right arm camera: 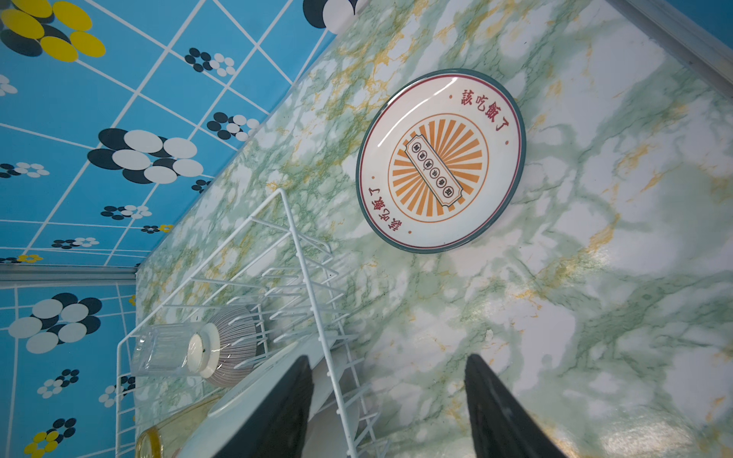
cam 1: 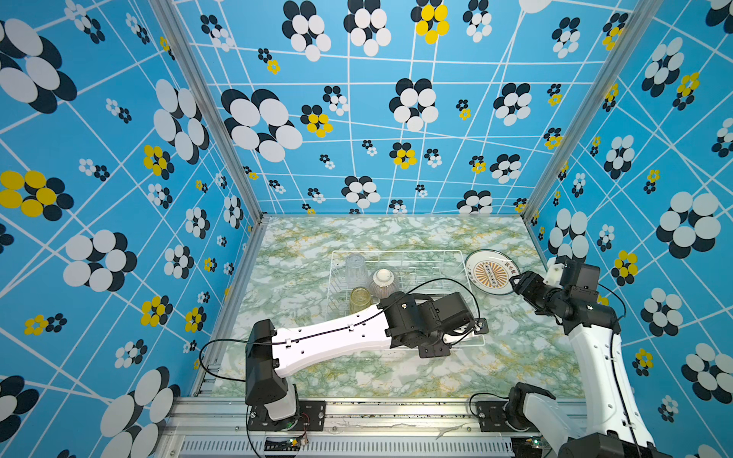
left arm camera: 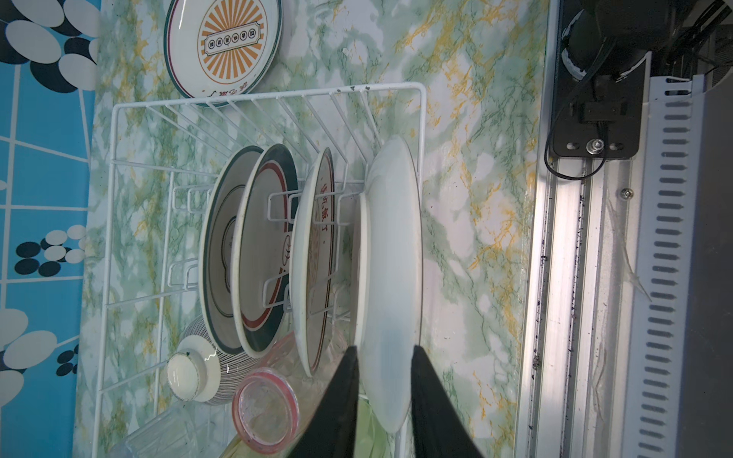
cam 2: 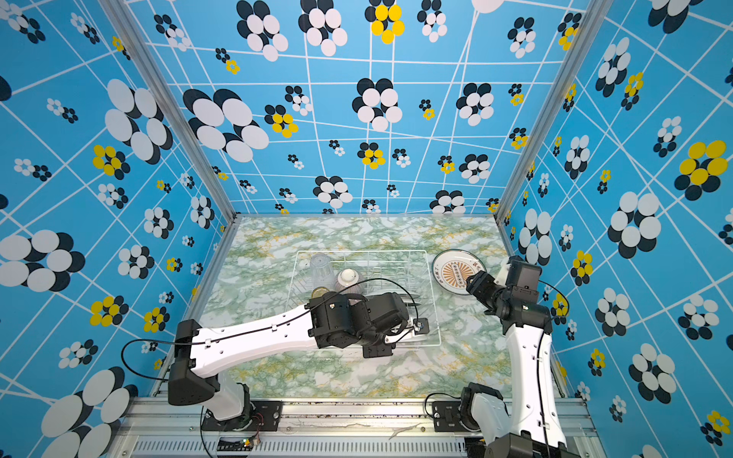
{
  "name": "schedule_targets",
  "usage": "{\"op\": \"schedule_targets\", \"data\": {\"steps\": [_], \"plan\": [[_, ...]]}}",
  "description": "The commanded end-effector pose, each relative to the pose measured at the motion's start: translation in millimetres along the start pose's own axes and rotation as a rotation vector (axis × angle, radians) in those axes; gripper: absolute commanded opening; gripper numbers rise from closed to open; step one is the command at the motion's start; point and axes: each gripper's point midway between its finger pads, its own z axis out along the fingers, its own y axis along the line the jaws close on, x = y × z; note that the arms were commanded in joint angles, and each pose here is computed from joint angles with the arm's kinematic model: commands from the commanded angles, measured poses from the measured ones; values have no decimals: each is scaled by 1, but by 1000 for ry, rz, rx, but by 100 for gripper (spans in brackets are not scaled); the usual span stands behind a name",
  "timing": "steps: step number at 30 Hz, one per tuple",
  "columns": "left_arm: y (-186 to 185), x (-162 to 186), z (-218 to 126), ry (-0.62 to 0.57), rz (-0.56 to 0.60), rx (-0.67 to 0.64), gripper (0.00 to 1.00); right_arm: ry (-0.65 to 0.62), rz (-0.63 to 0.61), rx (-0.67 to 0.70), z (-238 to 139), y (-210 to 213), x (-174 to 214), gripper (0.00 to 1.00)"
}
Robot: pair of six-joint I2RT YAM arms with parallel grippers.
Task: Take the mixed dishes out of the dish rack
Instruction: 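Grip the nearest white plate in the rack with the left gripper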
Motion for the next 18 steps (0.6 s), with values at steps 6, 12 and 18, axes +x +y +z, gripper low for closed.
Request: {"op": "schedule_targets", "data": {"steps": [6,12,18], "plan": [[-18,12,-2,42,-5,95,26,-11,1,-24,-1,5,-1,63],[-21,17,7,73,3,101,26,-7,6,-28,2,5,-1,63],[-12,12,14,64,13,54,26,-7,3,-27,2,5,-1,63]]}}
